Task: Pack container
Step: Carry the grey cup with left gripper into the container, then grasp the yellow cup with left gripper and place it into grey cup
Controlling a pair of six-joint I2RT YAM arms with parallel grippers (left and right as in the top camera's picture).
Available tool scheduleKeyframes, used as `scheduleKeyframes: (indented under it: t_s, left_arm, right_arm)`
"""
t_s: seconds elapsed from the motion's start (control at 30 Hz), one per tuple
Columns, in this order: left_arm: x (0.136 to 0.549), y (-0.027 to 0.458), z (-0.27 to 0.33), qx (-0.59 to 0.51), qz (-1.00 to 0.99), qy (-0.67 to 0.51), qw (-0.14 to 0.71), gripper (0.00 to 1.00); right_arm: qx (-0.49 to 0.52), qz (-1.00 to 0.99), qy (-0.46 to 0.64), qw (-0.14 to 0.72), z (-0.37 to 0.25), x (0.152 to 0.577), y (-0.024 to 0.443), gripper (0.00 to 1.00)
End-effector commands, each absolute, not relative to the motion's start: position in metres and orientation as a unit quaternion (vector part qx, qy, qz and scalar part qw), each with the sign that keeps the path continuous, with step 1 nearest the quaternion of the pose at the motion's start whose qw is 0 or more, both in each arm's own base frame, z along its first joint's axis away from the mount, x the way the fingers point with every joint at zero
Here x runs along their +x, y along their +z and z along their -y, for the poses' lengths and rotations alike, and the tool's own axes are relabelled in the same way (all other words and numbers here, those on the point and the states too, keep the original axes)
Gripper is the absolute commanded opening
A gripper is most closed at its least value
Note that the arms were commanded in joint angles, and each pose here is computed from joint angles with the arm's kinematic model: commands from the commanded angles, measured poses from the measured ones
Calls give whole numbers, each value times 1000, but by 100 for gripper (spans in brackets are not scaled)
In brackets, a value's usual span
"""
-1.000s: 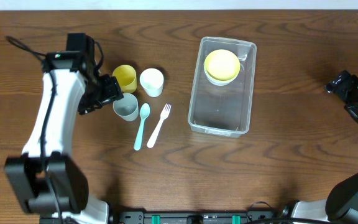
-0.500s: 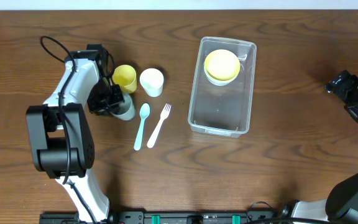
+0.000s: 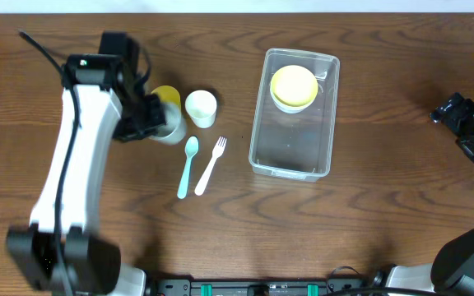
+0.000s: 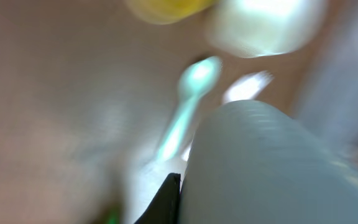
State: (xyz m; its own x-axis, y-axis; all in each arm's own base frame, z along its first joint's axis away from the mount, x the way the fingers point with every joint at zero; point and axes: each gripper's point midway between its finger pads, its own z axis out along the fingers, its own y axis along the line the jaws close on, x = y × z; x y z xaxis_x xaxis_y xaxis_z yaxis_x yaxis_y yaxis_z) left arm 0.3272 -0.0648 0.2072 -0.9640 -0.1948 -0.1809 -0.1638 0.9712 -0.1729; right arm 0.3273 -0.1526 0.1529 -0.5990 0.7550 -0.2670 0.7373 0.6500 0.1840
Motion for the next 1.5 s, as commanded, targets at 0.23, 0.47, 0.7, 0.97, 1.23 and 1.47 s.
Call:
scheduleKeyframes:
  t_s: [0.23, 0.47, 0.7, 0.97, 1.23, 1.47]
  left_arm:
    - [333, 254, 254, 159, -942, -181, 233, 6]
    - [356, 152, 304, 178, -959, -155, 158, 6]
    - [362, 75, 305, 168, -974, -119, 91, 8]
    - [369, 54, 304, 165, -977, -107, 86, 30]
    - [378, 130, 301, 181, -973, -94, 107, 38]
    - [386, 243, 228, 144, -969, 30, 196, 62]
  right_arm:
    - [426, -890, 27, 159, 153, 326, 151, 99]
    - [426, -890, 27, 158, 154, 326, 151, 99]
    - [426, -890, 27, 158, 154, 326, 151, 99]
    - [426, -890, 27, 159, 153, 326, 151, 99]
    - [426, -891, 26, 159, 154, 326, 151, 99]
    - [426, -890, 27, 159, 153, 326, 151, 99]
